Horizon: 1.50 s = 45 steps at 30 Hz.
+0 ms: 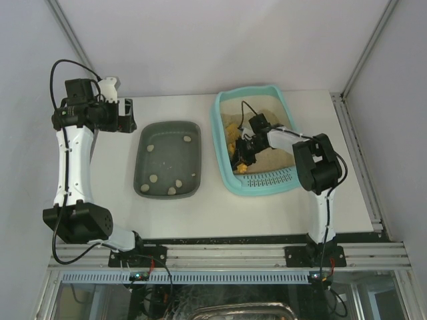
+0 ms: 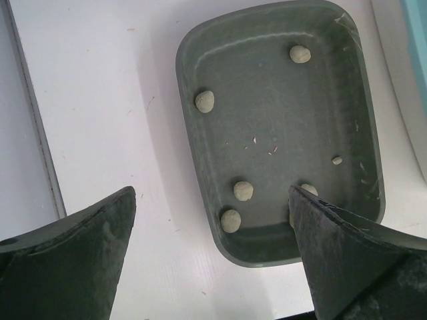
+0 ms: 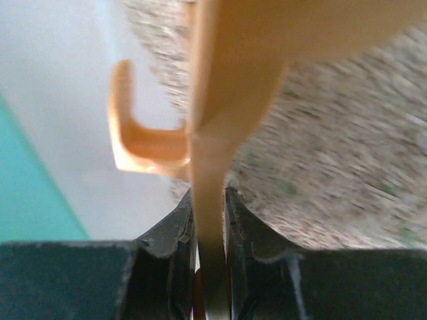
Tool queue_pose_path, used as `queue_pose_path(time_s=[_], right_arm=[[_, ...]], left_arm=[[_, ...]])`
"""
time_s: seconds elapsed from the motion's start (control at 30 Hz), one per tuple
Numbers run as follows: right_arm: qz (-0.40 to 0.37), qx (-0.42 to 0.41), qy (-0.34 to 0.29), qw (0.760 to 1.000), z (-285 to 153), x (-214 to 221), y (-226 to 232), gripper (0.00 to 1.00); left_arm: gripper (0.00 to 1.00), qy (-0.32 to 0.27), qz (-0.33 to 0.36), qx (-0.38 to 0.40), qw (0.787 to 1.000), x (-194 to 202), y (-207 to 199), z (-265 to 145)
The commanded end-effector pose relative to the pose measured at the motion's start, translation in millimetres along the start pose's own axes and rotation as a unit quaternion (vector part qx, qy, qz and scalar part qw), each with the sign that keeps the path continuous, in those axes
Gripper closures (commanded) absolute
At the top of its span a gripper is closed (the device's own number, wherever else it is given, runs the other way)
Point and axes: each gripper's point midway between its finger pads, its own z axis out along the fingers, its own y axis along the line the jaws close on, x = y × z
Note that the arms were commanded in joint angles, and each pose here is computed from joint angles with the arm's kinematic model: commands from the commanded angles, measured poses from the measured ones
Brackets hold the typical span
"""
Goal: Clean the litter box
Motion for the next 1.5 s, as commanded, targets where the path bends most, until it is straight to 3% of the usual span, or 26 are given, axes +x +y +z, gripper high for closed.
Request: queue_pose_path(time_s=[0.0,0.2,0.53,0.8,1.1,1.47], right_arm=[[0.069,-0.054,-0.025,0.996,-10,8,-13,1.0],[0.102,-0.103,-0.148,0.978,-50,-11,-39,1.0],[0.027,-0.207,-0.212,0.955,-74,-5,-11,1.0],[-0.058,-0.279,-0.246,0.926,-95,-4,18,1.0],[-0.074,-0.375,-0.255,0.888,-113,-7,40,1.0],[-0.023,-0.344,-0.253,0.904,-102,-20,29,1.0]], left_arm=[[0.0,-0.008,0.014,-0.005,1.0,-1,0,-1],[0.0,-0.005,0.016,0.0,1.0,0,-3,1],[0.0,-0.007,0.019,0.015,1.0,5,-12,1],[0.0,-0.016,0.022,0.033,0.999,4,-19,-1],[0.0,-0.021,0.029,0.052,0.998,8,-27,-1],[0.0,-0.02,0.028,0.072,0.997,10,-33,2]])
